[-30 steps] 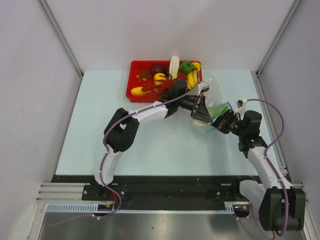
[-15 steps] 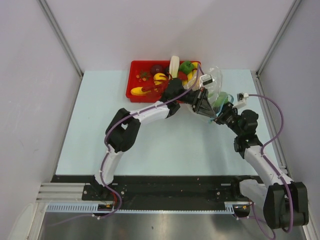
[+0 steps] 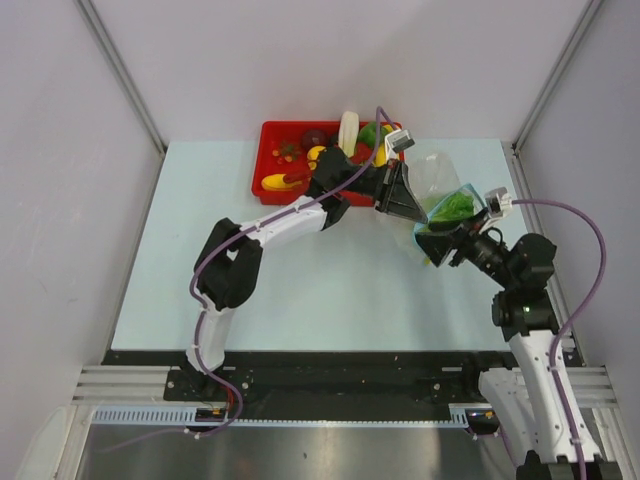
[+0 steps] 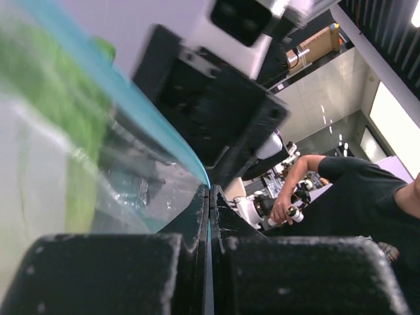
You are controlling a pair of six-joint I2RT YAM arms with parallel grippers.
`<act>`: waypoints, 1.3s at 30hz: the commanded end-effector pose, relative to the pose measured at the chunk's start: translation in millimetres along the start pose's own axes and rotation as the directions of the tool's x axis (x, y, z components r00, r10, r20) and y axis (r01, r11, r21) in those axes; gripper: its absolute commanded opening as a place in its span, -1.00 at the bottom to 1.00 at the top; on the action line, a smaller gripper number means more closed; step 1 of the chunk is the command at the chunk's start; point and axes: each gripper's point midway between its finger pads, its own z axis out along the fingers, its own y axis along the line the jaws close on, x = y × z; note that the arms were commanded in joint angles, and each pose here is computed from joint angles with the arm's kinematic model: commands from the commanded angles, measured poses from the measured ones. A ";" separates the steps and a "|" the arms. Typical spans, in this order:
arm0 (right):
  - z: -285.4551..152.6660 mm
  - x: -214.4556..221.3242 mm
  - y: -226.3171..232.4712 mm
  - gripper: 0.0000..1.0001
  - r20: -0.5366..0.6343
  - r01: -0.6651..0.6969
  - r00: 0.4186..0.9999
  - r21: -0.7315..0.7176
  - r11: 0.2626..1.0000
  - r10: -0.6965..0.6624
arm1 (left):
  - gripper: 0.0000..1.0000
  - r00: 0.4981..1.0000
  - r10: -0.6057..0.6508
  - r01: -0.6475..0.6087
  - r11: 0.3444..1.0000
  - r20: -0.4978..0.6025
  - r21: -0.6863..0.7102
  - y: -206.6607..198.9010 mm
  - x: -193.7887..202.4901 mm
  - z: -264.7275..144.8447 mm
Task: Place the food in the zip-top bag and seal the zipper
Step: Adjust the fake vegetable in the zipper food storage bag.
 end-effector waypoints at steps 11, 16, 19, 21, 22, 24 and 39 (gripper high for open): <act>-57.9 -17.1 55.6 0.18 -0.121 0.116 0.986 0.018 0.993 -0.113 | -1.00 0.995 0.061 -0.064 0.997 0.073 0.031 -16.6 -8.8 -3.8; -79.3 -19.6 22.9 0.12 -0.152 0.121 0.985 0.286 0.951 -0.079 | -1.00 0.996 0.058 -0.060 0.998 0.072 0.029 -13.0 -7.0 -6.5; -91.1 -24.3 -4.7 0.26 -0.129 0.096 0.991 0.460 0.883 -0.041 | -1.00 0.995 0.056 -0.058 0.998 0.080 0.025 -10.8 -8.7 -9.1; -93.3 -23.5 -15.7 0.33 -0.121 0.069 0.993 0.517 0.853 -0.007 | -0.99 0.994 0.065 -0.068 0.997 0.087 0.025 -10.4 -10.2 -11.0; -98.2 -26.5 -28.7 0.33 -0.105 0.058 0.995 0.577 0.814 0.003 | -1.00 0.993 0.067 -0.070 0.997 0.092 0.023 -9.5 -12.0 -12.1; -97.4 -24.2 -44.7 0.38 -0.100 0.020 0.993 0.630 0.777 0.055 | -1.00 0.992 0.081 -0.084 0.996 0.097 0.027 -11.1 -13.3 -12.6; -81.4 39.7 -64.5 0.34 -0.206 -0.209 0.899 0.572 0.793 0.386 | -1.00 0.977 0.076 -0.078 0.997 0.197 0.003 -10.3 -22.0 -29.7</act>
